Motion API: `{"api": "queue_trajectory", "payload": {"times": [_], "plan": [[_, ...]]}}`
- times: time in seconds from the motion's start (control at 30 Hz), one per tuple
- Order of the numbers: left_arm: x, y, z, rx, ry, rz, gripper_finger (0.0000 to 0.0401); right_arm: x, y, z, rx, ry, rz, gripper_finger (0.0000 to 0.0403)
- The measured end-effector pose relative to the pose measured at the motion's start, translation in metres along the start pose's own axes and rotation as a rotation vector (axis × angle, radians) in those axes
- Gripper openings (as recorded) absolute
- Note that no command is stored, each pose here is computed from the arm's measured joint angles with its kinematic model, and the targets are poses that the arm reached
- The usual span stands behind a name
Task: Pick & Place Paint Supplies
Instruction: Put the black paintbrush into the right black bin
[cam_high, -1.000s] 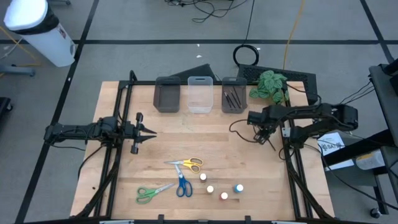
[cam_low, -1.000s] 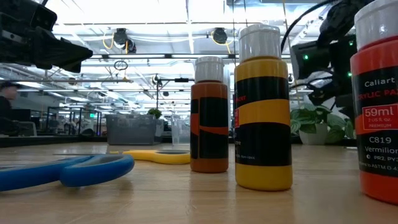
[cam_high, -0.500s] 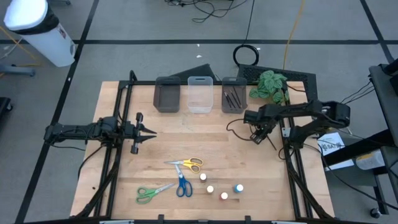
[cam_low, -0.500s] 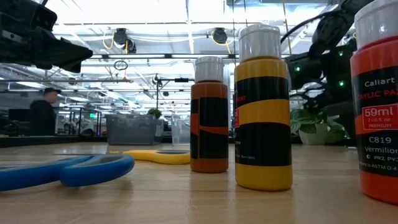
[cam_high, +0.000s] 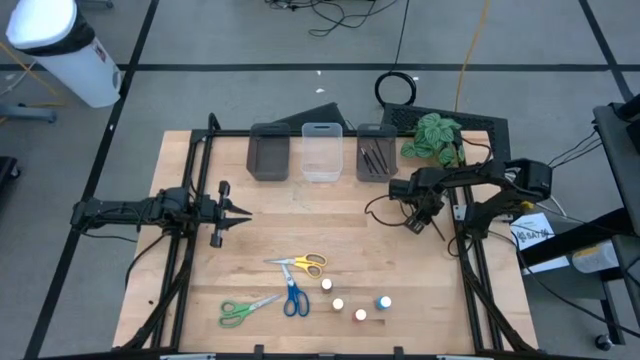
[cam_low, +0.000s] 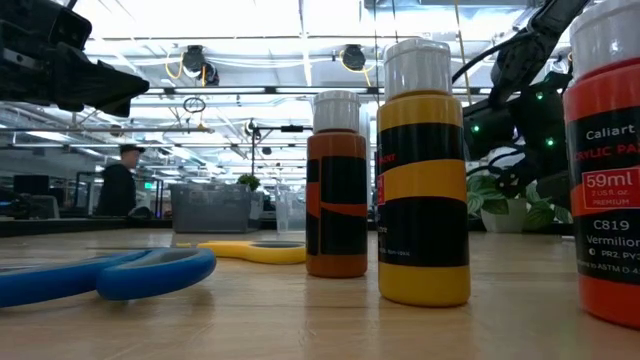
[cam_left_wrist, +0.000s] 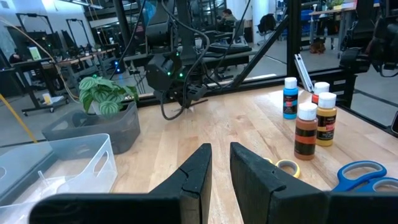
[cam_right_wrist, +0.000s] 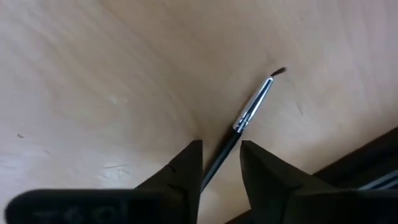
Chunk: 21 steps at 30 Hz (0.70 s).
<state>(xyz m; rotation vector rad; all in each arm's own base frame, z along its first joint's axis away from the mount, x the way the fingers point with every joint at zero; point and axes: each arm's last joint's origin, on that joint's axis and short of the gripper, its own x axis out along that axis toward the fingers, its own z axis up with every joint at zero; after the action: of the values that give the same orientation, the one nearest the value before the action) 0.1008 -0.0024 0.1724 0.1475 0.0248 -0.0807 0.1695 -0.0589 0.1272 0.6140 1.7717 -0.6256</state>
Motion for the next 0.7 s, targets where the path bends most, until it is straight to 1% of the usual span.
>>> {"api": "queue_trajectory", "payload": {"times": [0.23,0.43,0.57,0.7], "plan": [[0.0,0.0,0.0001,0.0,0.0,0.0,0.0072,0.0003,0.0014,0.0016,-0.013,-0.011,0.029,0.0056],[0.0,0.0,0.0001,0.0,0.0,0.0,0.0072,0.0006,0.0021,0.0023,-0.058,-0.02,0.037,0.0027],[0.0,0.0,0.0001,0.0,0.0,0.0,0.0072,0.0006,0.0022,0.0026,-0.068,-0.023,0.038,0.0022],[0.0,0.0,0.0,0.0,0.0,0.0,0.0072,0.0002,0.0035,0.0048,-0.13,-0.046,0.051,0.0033]]}}
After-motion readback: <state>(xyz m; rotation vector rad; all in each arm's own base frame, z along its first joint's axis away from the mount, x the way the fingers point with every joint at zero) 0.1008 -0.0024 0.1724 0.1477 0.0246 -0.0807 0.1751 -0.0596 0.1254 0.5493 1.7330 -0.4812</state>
